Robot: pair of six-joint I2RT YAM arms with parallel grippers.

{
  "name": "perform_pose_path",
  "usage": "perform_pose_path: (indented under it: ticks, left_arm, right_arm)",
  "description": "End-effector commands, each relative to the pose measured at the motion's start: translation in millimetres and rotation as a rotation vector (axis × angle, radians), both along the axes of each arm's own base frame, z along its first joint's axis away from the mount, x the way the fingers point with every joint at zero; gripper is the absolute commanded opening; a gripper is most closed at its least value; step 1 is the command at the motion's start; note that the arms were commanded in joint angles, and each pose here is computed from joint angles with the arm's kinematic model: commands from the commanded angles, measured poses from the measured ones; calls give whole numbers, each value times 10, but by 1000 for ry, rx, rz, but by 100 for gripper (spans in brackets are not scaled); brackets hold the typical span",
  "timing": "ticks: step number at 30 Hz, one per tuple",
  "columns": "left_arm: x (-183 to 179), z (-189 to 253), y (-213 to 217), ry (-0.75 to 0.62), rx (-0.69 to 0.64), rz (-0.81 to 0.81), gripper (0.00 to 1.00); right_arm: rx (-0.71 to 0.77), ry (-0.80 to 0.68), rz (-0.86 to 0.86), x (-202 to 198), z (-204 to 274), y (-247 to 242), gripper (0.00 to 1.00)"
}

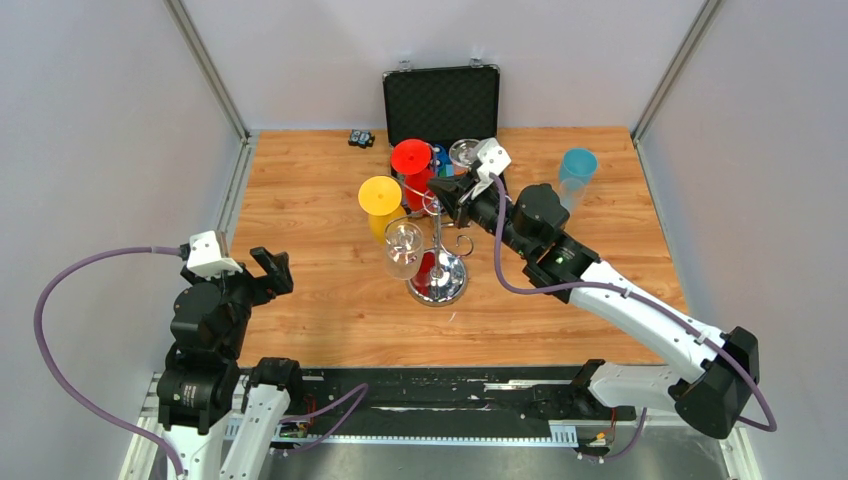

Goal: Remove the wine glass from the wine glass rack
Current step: Place the wine rack at the center of the board.

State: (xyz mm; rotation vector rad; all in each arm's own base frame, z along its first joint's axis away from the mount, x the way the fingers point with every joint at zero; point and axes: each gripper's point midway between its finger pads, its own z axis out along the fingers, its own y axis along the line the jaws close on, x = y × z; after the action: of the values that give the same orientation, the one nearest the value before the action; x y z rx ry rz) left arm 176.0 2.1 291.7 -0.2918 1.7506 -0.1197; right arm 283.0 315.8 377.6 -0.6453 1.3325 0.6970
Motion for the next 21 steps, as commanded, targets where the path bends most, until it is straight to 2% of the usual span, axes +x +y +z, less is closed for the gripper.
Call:
perform_pose_path:
  ticks: [1, 21]
  left_arm:
    - [11, 49, 6, -26, 8, -1, 100]
    - [7, 62, -1, -34, 6, -5, 100]
  right_arm:
    - [136, -73, -12, -16, 393, -52, 0]
    - [146, -17, -21, 49, 175, -4, 11]
